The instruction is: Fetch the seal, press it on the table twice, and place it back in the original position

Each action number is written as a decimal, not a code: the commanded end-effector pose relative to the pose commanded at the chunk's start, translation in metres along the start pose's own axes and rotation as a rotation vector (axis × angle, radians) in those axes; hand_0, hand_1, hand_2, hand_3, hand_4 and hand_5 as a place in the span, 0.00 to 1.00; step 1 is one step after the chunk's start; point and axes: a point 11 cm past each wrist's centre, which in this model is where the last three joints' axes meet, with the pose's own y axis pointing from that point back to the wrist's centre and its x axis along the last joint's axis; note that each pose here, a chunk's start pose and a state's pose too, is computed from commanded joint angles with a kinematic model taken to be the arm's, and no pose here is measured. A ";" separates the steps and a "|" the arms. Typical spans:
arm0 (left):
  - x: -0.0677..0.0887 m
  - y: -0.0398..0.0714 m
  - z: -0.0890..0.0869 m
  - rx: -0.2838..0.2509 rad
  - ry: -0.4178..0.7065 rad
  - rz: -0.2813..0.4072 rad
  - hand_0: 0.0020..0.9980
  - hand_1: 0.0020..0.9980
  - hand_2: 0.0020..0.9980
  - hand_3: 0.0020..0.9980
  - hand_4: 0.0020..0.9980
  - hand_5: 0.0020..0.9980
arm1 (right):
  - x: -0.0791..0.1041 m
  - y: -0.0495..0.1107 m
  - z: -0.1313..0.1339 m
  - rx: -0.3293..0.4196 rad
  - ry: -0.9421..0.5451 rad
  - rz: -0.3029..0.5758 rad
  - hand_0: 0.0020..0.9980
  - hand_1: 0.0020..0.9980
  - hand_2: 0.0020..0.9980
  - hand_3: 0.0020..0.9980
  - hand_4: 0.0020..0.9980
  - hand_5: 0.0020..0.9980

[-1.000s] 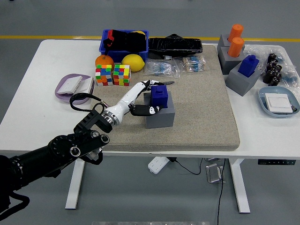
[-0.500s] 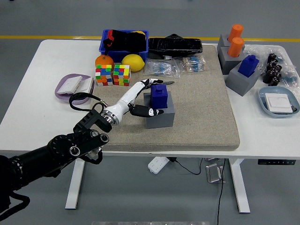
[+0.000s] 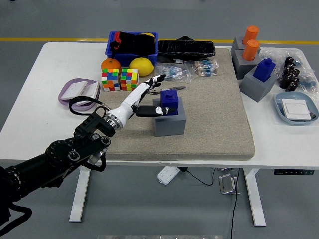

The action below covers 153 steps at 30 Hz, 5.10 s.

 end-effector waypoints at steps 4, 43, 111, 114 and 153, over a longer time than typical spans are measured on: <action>0.012 0.002 0.001 -0.011 0.018 0.037 1.00 1.00 1.00 1.00 1.00 0.52 | 0.000 0.000 0.000 0.001 -0.007 -0.001 0.89 0.74 0.73 0.76 0.85 0.51; 0.221 0.076 -0.027 0.084 -0.064 0.529 1.00 1.00 1.00 0.99 1.00 0.60 | 0.010 0.002 -0.005 0.011 -0.035 0.019 0.89 0.74 0.73 0.75 0.85 0.51; 0.239 0.075 -0.006 0.044 -0.087 0.557 0.99 1.00 0.99 0.98 1.00 0.56 | 0.011 0.003 -0.012 0.017 -0.035 0.023 0.88 0.74 0.72 0.74 0.84 0.52; 0.240 0.075 -0.006 0.044 -0.090 0.558 0.99 1.00 0.99 0.98 0.99 0.56 | 0.012 0.003 -0.011 0.016 -0.036 0.026 0.88 0.74 0.72 0.74 0.84 0.52; 0.236 0.074 -0.006 0.052 -0.105 0.543 0.99 1.00 0.99 0.98 0.99 0.53 | 0.010 0.002 -0.008 0.008 -0.041 0.024 0.88 0.74 0.72 0.74 0.84 0.52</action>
